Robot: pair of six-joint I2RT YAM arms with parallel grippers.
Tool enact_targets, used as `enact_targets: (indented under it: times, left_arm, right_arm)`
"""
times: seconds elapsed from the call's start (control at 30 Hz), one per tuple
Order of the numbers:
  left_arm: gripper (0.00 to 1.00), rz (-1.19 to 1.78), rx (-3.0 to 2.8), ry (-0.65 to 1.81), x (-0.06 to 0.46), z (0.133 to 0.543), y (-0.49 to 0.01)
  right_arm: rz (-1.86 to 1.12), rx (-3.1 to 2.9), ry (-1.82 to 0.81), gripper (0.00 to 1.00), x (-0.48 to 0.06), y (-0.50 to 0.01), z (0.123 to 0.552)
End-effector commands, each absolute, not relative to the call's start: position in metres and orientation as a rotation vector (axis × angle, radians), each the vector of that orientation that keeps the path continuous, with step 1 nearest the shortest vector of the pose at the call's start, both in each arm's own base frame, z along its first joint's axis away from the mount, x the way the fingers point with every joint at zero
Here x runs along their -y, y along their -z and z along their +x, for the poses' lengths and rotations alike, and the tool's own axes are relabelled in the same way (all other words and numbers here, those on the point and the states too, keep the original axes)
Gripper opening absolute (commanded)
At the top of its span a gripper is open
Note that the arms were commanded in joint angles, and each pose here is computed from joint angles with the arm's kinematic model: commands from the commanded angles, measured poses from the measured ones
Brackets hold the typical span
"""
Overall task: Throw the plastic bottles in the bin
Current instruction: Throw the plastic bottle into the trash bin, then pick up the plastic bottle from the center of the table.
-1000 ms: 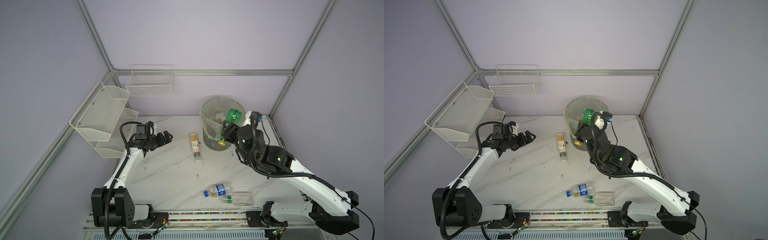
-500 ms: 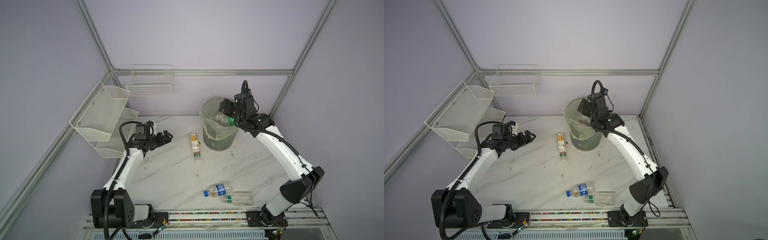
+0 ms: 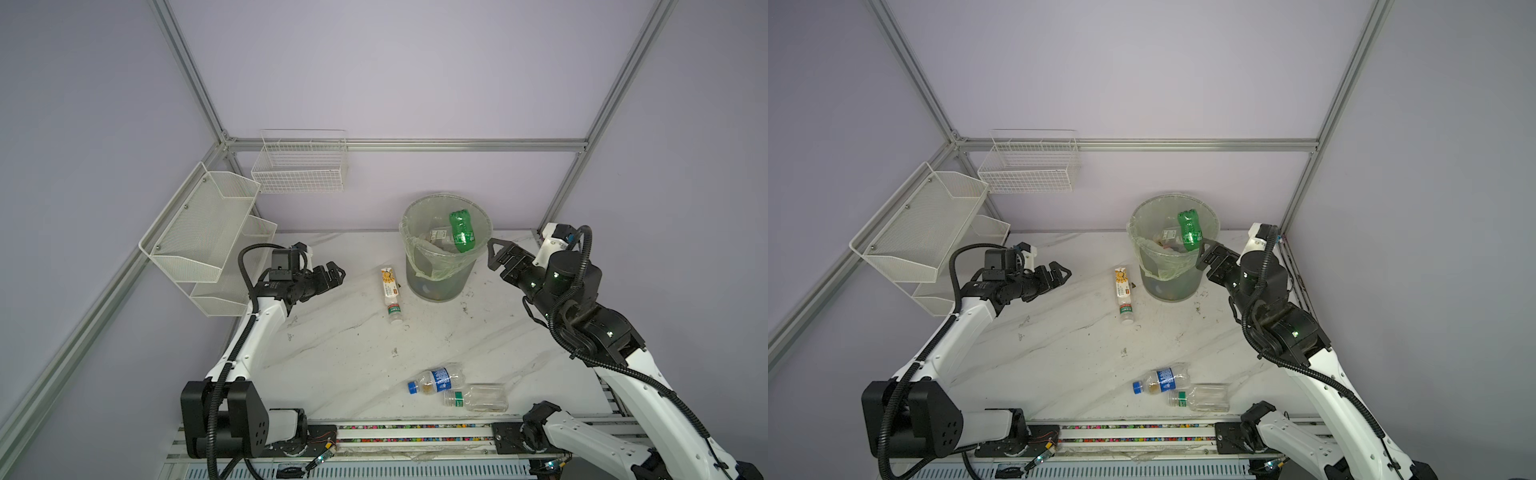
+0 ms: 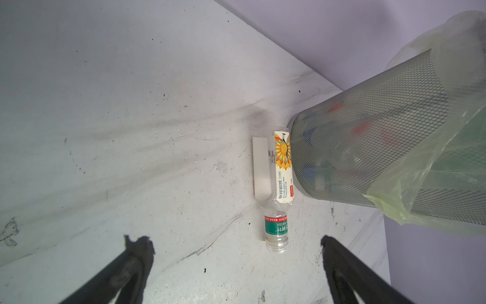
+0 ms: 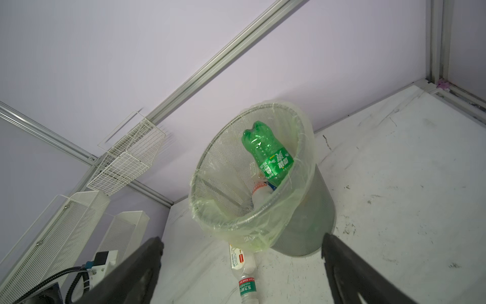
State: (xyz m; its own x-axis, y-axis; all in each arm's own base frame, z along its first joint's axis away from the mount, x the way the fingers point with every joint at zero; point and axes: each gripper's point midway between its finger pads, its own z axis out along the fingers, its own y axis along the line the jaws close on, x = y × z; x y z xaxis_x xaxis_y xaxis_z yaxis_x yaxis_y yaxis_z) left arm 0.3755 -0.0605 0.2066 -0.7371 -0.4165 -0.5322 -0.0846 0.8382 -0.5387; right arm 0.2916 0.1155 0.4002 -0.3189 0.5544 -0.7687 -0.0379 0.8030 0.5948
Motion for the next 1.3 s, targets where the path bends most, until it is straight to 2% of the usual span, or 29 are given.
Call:
enact_targets:
  times: [0.0,0.37,0.6,0.73,1.03,1.27]
  left_arm:
    - [1.0,-0.336,-2.325,0.635,0.058,0.375,-0.206]
    - [1.0,-0.336,-2.293,0.571,0.05,0.373,-0.207]
    - [1.0,-0.47,-2.297,0.707,0.062,0.362,-0.199]
    - [1.0,-0.473,-2.3,0.704,0.076,0.348,-0.198]
    - [1.0,-0.401,-2.333,0.524,0.102,0.335,-0.204]
    - [1.0,-0.29,-2.387,0.334,0.133,0.33,-0.188]
  right_arm:
    - [0.427,-1.898,-0.59,0.97,-0.111,-0.367,0.285]
    - [0.496,-2.046,-0.632,0.97,-0.101,-0.282,0.245]
    - [0.5,-2.06,-0.676,0.97,-0.097,-0.262,0.229]
    - [0.46,-2.086,-0.682,0.97,-0.104,-0.252,0.23]
    - [0.437,-2.117,-0.712,0.97,-0.108,-0.226,0.223]
    - [0.452,-2.097,-0.751,0.97,-0.103,-0.223,0.211]
